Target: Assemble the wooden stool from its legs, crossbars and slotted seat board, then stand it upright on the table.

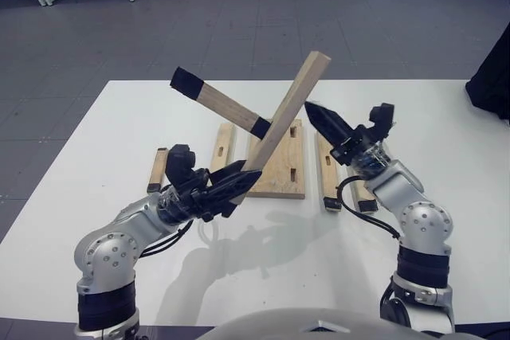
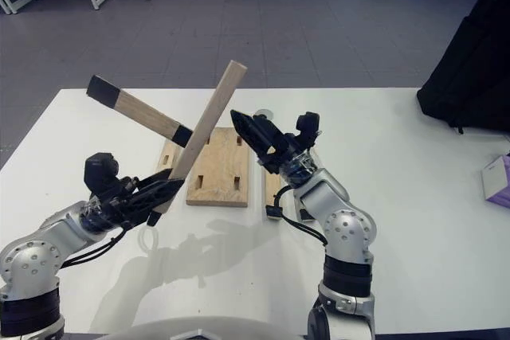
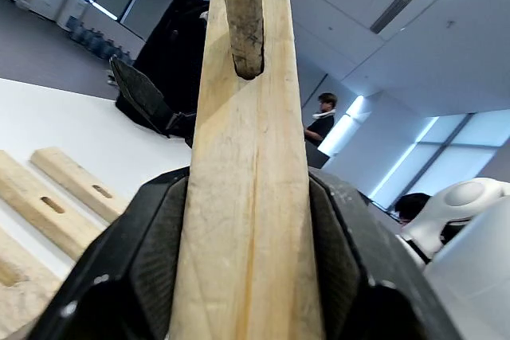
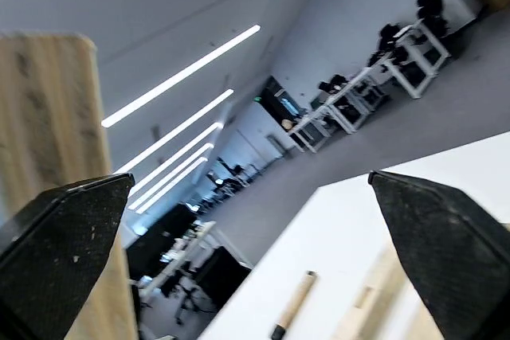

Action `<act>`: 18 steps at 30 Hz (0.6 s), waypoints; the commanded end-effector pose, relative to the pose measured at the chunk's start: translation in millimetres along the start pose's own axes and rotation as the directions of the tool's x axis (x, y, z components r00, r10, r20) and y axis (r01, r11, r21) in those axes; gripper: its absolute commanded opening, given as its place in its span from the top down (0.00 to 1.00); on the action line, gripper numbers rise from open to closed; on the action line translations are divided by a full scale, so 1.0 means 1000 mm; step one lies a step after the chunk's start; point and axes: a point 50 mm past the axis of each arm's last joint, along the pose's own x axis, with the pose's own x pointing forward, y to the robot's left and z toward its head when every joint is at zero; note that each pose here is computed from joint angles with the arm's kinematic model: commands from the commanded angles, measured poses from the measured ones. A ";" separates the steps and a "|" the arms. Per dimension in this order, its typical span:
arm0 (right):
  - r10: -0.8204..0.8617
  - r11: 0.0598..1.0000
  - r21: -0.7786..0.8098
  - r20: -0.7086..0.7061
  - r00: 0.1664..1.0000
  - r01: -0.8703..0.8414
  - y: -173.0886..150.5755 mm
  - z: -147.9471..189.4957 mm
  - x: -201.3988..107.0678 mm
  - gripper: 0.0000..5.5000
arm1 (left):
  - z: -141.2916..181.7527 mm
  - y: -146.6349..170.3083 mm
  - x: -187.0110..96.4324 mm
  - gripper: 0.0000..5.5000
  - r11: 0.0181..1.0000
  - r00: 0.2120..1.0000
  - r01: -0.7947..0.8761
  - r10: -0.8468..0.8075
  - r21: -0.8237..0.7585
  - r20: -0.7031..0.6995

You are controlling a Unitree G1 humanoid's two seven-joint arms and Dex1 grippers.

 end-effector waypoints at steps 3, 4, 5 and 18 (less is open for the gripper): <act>0.238 0.955 0.191 -0.036 0.971 -0.227 0.025 0.005 -0.018 0.00 | 0.013 -0.002 -0.004 0.63 0.989 0.993 0.117 -0.118 -0.089 -0.008; 0.258 0.947 0.210 -0.051 0.965 -0.242 0.028 0.003 -0.019 0.00 | 0.012 -0.002 -0.004 0.63 0.989 0.993 0.112 -0.114 -0.100 -0.017; 0.275 0.942 0.218 -0.068 0.959 -0.255 0.032 0.000 -0.019 0.00 | 0.010 0.000 -0.005 0.63 0.989 0.994 0.100 -0.104 -0.109 -0.032; 0.196 0.975 0.139 -0.188 0.962 -0.172 0.030 -0.023 0.001 0.11 | -0.007 0.007 -0.008 0.63 0.991 0.991 0.038 -0.054 -0.131 -0.122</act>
